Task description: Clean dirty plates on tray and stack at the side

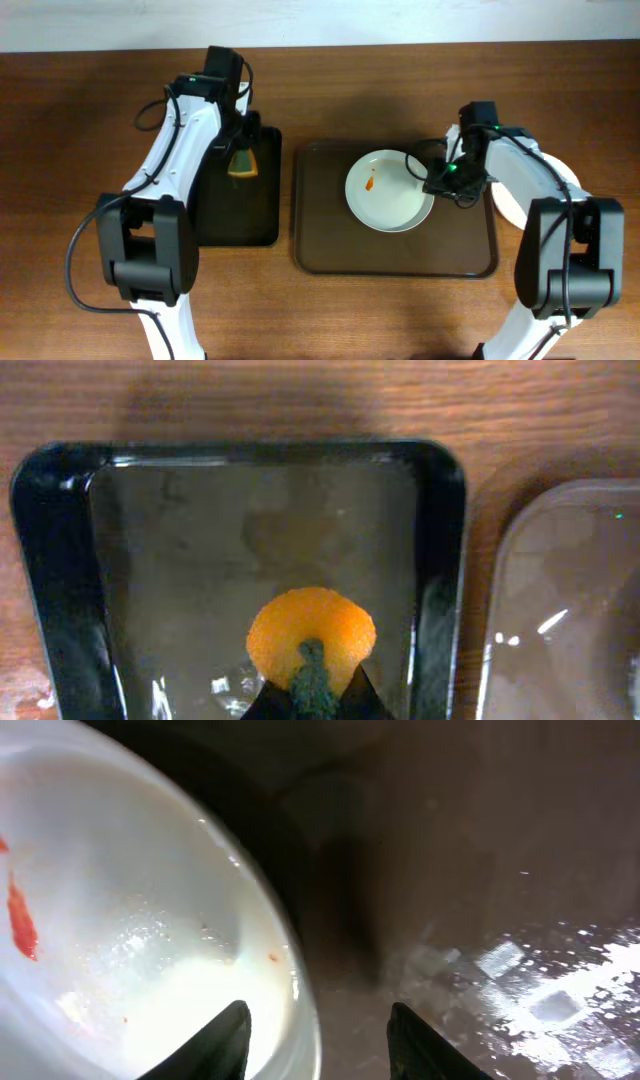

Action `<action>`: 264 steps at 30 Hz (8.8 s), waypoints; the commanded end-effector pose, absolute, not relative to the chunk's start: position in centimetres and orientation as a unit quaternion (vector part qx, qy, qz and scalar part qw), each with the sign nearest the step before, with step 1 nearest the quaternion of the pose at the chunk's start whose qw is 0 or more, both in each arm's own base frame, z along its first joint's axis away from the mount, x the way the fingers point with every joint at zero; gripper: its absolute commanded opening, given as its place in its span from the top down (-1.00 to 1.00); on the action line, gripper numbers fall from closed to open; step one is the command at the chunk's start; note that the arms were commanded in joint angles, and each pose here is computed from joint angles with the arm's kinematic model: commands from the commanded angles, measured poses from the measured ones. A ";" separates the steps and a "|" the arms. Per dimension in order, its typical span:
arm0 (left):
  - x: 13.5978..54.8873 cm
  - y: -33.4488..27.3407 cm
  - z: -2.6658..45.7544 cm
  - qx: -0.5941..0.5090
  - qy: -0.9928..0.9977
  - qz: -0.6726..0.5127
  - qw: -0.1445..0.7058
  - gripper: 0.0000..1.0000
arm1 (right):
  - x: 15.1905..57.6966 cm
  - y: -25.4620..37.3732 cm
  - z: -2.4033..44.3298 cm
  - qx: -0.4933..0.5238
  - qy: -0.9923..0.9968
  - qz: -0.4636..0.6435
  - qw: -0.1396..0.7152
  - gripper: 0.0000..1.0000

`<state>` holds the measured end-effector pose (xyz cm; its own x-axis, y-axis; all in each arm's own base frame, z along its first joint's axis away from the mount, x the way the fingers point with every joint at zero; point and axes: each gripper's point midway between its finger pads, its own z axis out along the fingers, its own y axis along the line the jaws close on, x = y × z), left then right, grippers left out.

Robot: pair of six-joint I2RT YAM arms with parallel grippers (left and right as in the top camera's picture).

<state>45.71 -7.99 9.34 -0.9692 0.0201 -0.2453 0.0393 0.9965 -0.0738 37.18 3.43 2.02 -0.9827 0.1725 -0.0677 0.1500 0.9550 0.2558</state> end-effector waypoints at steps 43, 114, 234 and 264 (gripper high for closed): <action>41.9 -37.9 6.0 0.204 0.935 -0.235 0.171 -0.27 | 35.8 4.3 1.4 0.086 0.972 0.217 0.039 0.03; 41.8 -13.6 12.5 0.061 0.989 0.077 0.108 1.00 | 36.0 6.1 1.3 0.056 0.976 0.208 0.045 0.13; 39.6 -3.7 1.6 -0.060 0.998 0.022 0.025 -0.99 | 31.9 -3.5 1.1 0.184 0.982 0.024 -0.034 0.60; 39.6 -3.7 1.6 -0.060 0.998 0.022 0.025 -0.99 | 29.2 -24.4 11.0 0.482 0.872 0.003 0.081 0.91</action>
